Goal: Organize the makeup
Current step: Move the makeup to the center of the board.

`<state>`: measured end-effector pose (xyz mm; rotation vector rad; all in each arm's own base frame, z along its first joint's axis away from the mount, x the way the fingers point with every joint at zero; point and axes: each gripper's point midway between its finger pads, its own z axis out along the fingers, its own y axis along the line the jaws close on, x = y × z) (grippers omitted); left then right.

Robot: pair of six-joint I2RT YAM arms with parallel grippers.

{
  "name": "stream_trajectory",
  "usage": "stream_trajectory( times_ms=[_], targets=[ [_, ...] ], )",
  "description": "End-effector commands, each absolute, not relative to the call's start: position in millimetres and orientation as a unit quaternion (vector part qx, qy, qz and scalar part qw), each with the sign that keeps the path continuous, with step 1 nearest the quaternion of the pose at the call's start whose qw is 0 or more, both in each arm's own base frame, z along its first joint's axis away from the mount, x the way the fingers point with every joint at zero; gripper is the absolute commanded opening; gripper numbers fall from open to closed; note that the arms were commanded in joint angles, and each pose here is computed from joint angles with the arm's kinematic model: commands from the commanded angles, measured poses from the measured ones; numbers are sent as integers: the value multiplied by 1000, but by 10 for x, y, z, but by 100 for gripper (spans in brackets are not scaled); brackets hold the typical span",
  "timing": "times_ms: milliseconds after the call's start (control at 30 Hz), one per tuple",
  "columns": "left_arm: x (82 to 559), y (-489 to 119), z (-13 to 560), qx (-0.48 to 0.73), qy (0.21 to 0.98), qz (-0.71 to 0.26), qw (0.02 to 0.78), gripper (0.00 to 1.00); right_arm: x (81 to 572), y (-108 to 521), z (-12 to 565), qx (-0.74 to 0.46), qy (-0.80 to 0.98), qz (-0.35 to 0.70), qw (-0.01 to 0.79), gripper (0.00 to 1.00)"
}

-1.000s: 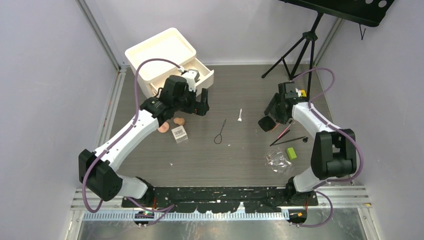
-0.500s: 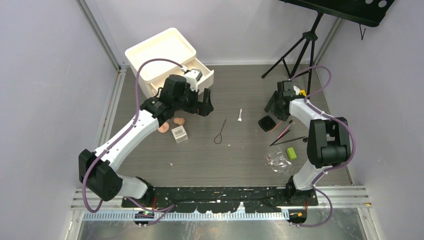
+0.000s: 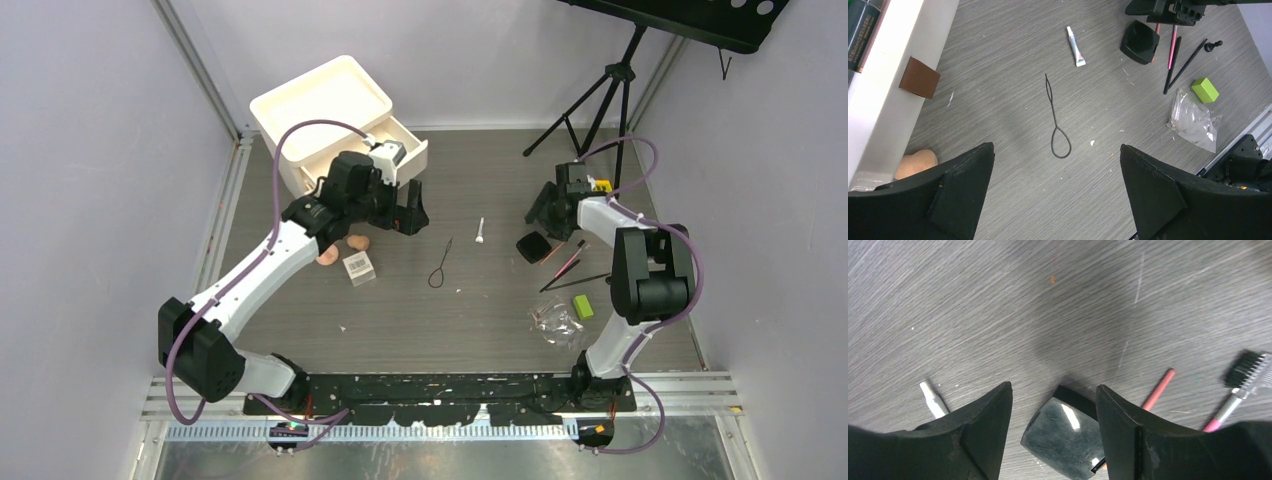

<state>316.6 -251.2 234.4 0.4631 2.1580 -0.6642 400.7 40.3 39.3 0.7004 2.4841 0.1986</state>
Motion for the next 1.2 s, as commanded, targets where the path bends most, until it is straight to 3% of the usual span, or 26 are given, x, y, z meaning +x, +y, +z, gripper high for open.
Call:
stream_trajectory(
  times_ms=[0,233,533,733,933,1167],
  targets=[
    [3166,-2578,2537,185,835,-289,430,99,4051,557,435,257,917,124,279,66],
    [3166,-2591,2532,186,834,-292,430,99,3847,773,390,257,918,156,259,66],
    [3164,-2599,2530,187,833,-294,430,99,3799,1233,744,200,923,174,279,66],
    [3164,-2593,2553,186,832,-294,433,99,3680,437,1039,299,891,9,342,67],
    [3151,-2582,2591,185,829,-295,437,99,3062,-435,1174,437,835,-142,301,73],
    [3144,-2591,2583,184,830,-298,435,99,2509,-653,1059,488,808,-212,252,81]
  ],
)
